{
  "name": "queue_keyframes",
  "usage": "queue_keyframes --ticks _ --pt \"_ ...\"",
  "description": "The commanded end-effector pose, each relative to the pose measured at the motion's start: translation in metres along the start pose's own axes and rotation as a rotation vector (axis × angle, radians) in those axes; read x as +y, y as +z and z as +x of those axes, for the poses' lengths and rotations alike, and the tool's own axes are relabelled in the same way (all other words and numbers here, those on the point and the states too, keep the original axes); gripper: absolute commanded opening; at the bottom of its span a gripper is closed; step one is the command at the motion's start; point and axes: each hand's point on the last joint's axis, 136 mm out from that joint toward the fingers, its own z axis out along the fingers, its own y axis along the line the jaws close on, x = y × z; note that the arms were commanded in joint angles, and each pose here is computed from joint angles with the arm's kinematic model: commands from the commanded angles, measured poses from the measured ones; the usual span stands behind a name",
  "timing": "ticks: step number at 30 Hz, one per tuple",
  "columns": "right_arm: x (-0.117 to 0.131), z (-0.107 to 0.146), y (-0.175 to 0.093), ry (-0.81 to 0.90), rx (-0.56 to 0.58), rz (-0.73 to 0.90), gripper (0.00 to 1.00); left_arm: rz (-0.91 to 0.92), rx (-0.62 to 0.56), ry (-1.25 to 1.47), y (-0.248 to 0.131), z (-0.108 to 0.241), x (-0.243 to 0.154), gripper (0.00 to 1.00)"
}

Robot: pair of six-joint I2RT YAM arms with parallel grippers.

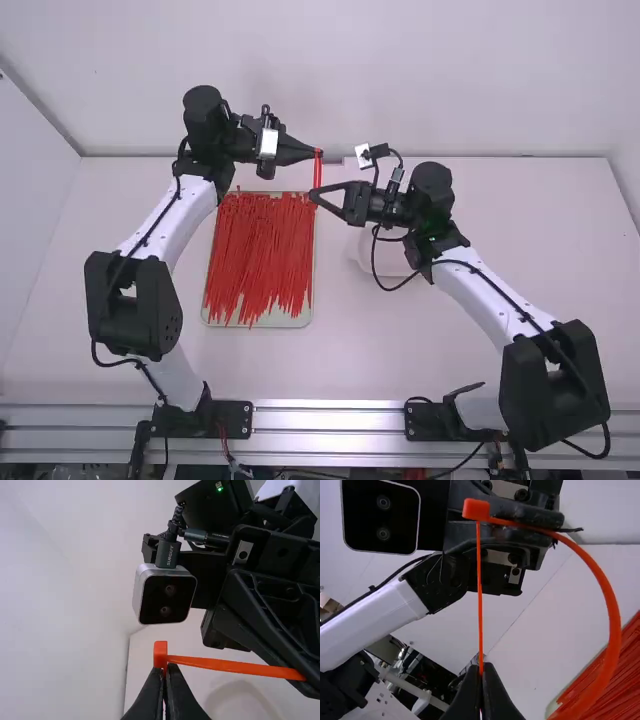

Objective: Fasten the cable tie

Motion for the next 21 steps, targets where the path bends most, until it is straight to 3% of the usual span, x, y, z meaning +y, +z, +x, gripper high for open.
queue_keyframes --ticks 1,21 --pt "0.007 0.000 0.000 -0.025 0.002 -0.013 0.00 0.013 -0.008 0.030 0.002 -0.010 0.002 0.02" --pt "0.011 -0.011 0.000 -0.046 -0.049 -0.013 0.00 0.023 -0.013 -0.008 0.002 -0.008 -0.002 0.02"
